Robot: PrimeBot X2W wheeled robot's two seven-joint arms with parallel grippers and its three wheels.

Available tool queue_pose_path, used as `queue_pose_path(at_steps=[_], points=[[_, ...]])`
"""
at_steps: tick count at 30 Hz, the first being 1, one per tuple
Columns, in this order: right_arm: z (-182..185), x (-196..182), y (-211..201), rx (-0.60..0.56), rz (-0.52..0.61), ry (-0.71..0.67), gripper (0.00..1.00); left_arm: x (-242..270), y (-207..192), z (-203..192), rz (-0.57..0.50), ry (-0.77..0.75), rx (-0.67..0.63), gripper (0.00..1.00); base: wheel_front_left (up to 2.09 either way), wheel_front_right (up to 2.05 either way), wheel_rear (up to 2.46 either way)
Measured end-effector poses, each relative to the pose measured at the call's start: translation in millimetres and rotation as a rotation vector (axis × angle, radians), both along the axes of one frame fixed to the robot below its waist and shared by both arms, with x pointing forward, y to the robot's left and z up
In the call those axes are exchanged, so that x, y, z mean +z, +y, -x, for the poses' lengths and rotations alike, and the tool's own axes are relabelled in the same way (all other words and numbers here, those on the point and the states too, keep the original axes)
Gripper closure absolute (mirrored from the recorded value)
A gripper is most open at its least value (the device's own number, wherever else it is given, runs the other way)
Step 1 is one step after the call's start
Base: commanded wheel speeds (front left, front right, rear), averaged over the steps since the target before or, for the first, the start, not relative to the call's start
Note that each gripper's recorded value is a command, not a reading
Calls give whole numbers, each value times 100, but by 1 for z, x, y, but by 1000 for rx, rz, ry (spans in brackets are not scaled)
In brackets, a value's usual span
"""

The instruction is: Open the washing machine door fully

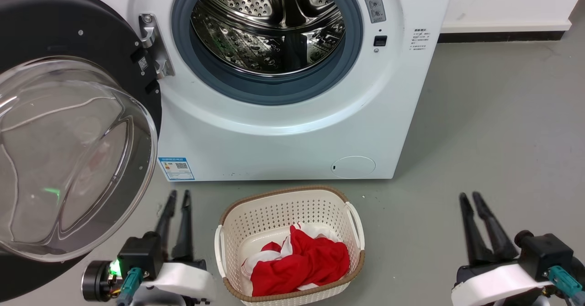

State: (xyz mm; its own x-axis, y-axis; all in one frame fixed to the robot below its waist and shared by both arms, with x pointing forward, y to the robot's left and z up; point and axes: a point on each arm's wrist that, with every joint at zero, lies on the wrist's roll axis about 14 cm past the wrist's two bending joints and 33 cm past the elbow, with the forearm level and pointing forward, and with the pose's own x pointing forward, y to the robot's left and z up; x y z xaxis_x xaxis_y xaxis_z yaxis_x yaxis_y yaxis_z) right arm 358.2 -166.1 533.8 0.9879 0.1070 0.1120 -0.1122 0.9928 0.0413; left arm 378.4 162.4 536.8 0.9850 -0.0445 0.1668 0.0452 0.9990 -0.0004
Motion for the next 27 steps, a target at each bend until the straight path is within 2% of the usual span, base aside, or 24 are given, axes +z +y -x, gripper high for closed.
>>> queue_pose_path(at_steps=[1,2,10,27], points=[[1,-4,0,1,-4,12,100,-5,0,1,6,19,1,100,0,0,0],[2,-6,-1,-1,-65,25,100,-13,4,2,62,58,11,100,0,0,0],[1,-14,-6,-11,-231,67,100,-22,13,1,224,114,25,100,0,0,0],[-5,-20,-14,-26,-525,109,100,-33,22,-2,531,186,38,100,0,0,0]])
